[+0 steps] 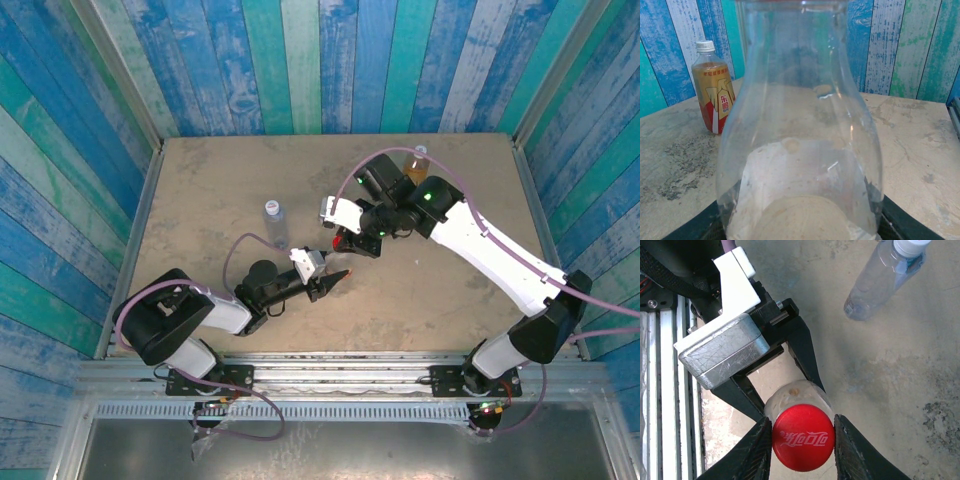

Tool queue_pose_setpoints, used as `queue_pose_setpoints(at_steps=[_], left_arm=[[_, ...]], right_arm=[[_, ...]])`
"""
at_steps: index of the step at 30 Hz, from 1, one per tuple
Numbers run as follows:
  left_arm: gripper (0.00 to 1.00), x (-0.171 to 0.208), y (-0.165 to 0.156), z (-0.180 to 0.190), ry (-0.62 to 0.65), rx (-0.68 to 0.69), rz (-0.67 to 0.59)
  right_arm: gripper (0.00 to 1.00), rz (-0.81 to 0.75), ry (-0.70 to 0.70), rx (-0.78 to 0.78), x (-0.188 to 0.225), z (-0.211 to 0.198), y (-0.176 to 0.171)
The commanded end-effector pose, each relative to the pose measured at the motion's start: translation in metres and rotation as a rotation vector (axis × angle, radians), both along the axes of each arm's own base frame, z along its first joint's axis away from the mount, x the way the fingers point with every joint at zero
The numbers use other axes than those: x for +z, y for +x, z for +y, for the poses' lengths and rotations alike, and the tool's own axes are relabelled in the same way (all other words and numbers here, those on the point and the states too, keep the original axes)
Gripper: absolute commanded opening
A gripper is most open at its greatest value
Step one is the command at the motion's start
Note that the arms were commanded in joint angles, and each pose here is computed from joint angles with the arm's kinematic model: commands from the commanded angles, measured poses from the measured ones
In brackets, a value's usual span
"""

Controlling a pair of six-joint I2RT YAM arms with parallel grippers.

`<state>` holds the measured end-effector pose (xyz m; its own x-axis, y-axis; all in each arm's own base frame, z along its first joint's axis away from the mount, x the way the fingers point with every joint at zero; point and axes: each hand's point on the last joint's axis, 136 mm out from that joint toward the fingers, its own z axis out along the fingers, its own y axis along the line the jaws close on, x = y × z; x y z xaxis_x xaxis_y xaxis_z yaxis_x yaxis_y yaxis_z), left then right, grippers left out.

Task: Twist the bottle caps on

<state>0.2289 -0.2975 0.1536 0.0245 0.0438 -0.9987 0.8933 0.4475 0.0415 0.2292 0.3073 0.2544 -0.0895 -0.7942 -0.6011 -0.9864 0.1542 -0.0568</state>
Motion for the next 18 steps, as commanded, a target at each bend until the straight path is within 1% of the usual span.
queue_pose_setpoints(at_steps=[1,6,12,15,18], left_arm=[[0.54,-0.0736,-0.0123,0.0153,0.196,0.007,0.195],[0.54,-0.0742,-0.0124,0.0151,0.197,0.007,0.198],[0.54,-0.0733,-0.0103,0.0141,0.193,0.011,0.203],[0.54,-0.073,-0.0096,0.0136,0.191,0.014,0.208],[0.54,-0.0731,-0.0085,0.0131,0.189,0.017,0.215]], right_arm=[[0.34,0.04,0.001,-0.002,0.0012,0.0006,-0.0039],[0.31,0.048,-0.003,-0.014,0.0,-0.0015,-0.0047],[0.3,0.076,-0.009,-0.057,-0.0035,-0.0035,-0.0051],[0.31,0.099,-0.008,-0.113,-0.0038,-0.0046,-0.0032],[0.3,0.124,-0.017,-0.202,-0.0055,-0.0075,-0.0009]])
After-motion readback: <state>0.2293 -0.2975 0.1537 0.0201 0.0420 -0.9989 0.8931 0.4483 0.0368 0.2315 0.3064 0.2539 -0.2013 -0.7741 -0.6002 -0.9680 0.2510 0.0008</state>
